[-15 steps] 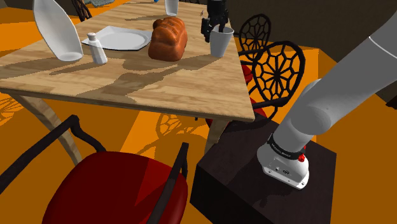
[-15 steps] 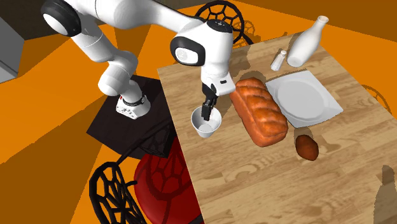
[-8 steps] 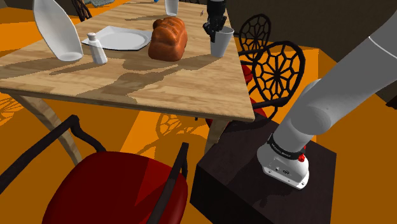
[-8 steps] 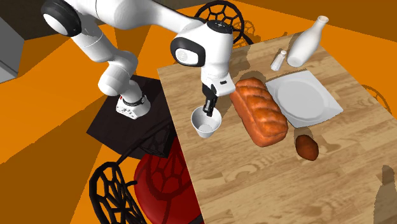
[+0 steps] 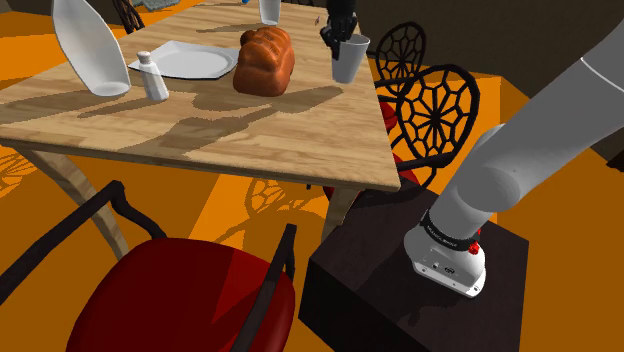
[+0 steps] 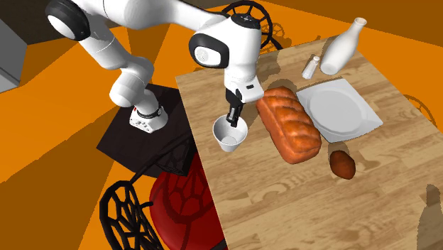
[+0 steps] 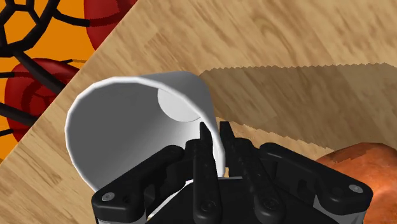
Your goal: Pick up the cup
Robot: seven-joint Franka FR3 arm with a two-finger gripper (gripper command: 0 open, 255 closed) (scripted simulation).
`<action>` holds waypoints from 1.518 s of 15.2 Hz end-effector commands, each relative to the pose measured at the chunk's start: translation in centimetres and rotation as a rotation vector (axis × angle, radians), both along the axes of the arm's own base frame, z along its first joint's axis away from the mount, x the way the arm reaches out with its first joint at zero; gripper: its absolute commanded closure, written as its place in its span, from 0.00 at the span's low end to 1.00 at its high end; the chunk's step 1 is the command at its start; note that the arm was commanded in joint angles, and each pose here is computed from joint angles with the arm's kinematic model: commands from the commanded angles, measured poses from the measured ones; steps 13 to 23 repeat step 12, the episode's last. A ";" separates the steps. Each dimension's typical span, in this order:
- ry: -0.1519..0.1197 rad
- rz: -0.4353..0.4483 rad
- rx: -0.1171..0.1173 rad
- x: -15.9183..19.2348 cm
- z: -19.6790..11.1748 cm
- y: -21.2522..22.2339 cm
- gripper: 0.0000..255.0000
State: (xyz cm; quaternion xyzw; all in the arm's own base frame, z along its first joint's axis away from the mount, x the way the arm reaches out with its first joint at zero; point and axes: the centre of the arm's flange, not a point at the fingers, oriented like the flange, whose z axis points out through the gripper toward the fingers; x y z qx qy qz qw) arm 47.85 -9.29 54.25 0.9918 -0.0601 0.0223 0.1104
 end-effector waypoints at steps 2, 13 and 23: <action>0.000 0.000 0.000 0.0 1.6 0.0 1.00; 0.000 0.000 0.000 0.0 5.9 0.0 1.00; 0.000 0.000 0.000 0.0 5.9 0.0 1.00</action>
